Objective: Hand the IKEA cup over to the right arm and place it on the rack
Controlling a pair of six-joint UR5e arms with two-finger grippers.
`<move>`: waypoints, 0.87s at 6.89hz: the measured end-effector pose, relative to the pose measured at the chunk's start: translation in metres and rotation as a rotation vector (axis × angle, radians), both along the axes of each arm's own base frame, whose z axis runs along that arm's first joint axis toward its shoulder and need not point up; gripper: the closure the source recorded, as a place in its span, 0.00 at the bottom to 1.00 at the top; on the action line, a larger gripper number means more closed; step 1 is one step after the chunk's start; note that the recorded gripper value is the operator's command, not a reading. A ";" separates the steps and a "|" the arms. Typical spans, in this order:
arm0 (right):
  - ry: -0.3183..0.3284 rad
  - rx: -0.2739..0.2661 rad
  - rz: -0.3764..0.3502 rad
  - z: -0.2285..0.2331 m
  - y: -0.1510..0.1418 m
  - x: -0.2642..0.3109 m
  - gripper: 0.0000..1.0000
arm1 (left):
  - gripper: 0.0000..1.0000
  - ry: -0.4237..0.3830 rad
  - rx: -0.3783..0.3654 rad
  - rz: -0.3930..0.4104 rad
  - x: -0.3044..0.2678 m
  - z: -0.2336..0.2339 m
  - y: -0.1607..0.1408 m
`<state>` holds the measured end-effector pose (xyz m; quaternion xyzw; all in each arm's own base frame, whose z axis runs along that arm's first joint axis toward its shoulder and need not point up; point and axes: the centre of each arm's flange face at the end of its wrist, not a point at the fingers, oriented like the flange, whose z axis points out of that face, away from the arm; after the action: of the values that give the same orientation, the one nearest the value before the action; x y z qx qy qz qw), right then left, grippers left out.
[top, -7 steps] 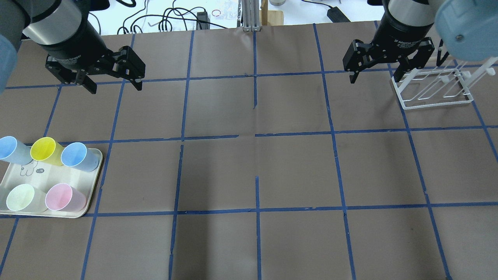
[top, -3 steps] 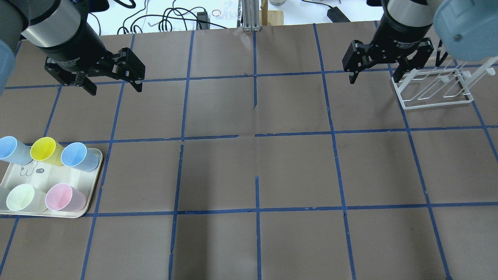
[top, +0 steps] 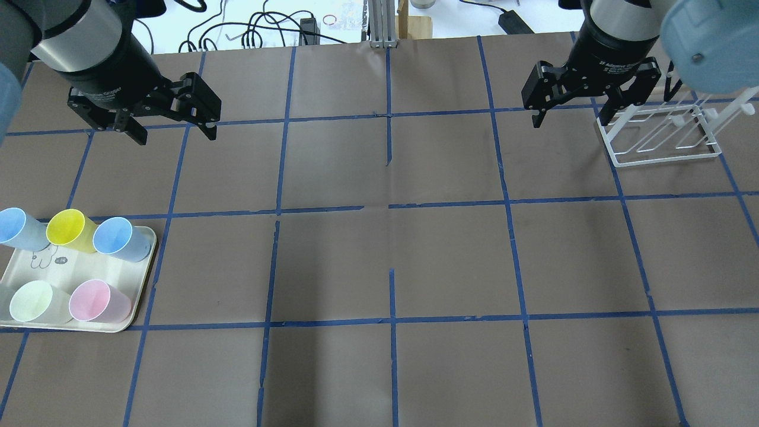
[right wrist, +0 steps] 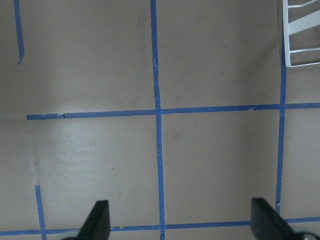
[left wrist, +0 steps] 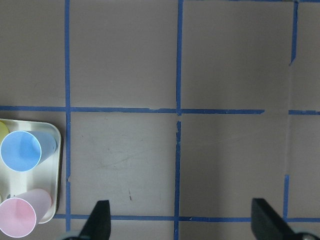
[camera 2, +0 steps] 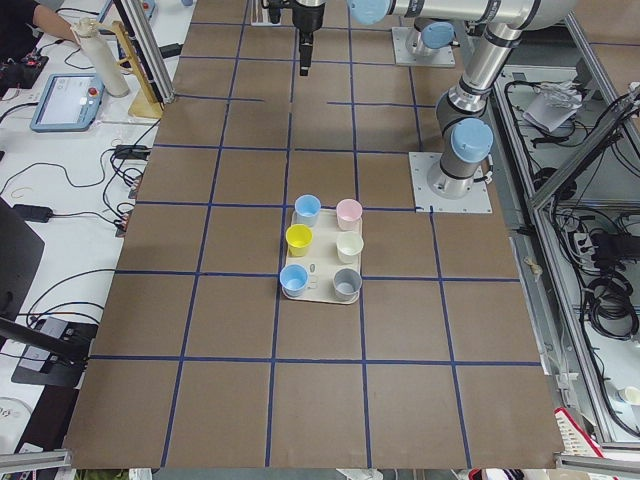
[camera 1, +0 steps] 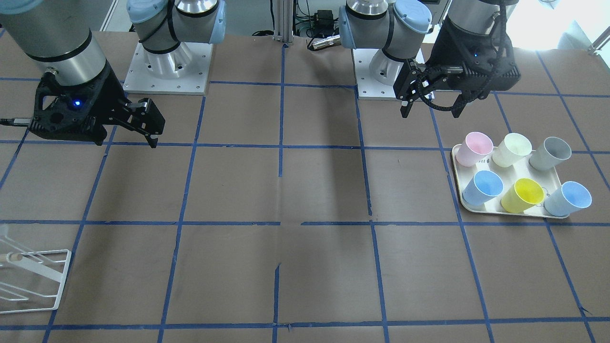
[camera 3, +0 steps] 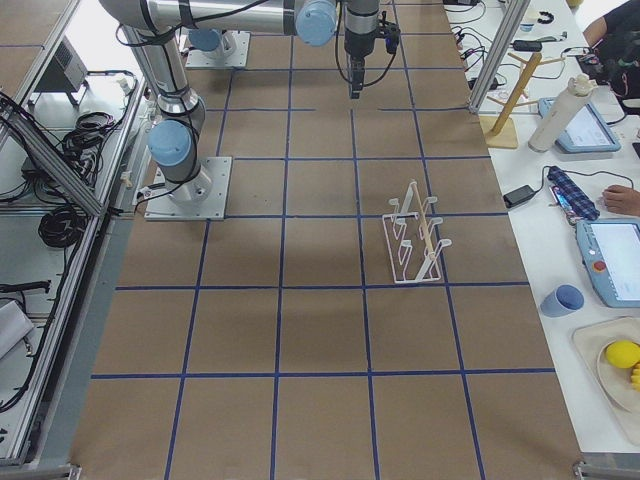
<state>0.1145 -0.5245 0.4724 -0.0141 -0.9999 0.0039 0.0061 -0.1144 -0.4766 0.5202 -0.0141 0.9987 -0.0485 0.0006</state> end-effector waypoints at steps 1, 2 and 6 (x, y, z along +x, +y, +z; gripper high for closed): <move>-0.001 -0.002 0.000 0.001 0.000 0.000 0.00 | 0.00 0.000 -0.001 -0.001 0.000 0.000 0.001; -0.002 -0.003 0.001 0.001 0.000 0.000 0.00 | 0.00 -0.001 0.001 -0.002 0.000 0.000 0.002; -0.003 -0.005 0.001 0.002 0.001 0.001 0.00 | 0.00 -0.016 0.056 -0.056 0.081 -0.022 0.004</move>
<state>0.1151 -0.5236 0.4748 -0.0138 -0.9999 0.0066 0.0048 -0.0332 -0.4724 0.4979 0.0143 0.9997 -0.0206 0.0077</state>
